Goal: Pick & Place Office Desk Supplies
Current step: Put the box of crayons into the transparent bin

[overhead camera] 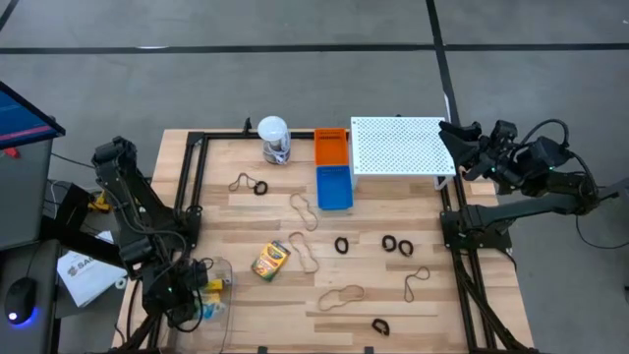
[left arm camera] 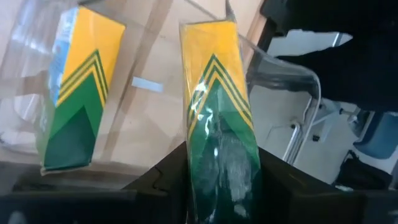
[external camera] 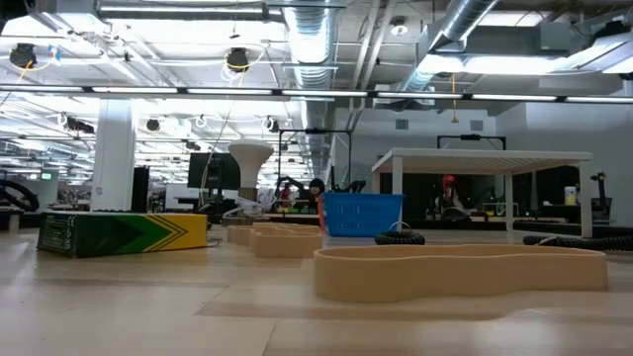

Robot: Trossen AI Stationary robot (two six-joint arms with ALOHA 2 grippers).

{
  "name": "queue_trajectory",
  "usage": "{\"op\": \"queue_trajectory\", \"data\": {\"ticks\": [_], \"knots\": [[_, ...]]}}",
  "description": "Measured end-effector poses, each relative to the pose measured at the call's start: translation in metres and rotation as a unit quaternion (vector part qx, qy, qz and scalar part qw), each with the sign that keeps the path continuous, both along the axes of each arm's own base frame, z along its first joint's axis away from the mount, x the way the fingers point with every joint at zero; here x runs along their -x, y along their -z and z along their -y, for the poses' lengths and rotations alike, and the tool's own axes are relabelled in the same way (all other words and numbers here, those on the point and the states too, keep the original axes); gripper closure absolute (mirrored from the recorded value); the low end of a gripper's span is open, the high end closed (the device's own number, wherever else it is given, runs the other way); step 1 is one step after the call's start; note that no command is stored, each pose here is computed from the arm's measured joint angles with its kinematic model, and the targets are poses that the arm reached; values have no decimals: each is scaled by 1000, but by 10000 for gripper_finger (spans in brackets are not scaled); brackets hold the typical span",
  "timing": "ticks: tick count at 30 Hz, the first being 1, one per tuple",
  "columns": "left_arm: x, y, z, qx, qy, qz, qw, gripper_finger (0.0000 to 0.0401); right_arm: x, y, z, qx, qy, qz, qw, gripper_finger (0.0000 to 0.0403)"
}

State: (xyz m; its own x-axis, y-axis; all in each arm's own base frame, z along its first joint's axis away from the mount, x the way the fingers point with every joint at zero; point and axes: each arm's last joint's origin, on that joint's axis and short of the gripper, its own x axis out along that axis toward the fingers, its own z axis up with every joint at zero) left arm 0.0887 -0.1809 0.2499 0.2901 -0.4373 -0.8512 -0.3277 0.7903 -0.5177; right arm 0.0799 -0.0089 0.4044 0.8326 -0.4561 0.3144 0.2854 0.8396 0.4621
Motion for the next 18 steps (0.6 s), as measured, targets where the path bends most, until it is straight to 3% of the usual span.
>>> {"op": "queue_trajectory", "data": {"ticks": [6,18], "knots": [[-1,0,-1,-5,-19,5,1000,252,-1,0,0,0,0,-2,1000,179],[-1,-1,0,8,-44,0,999,166,0,0,0,0,0,-1,1000,179]]}}
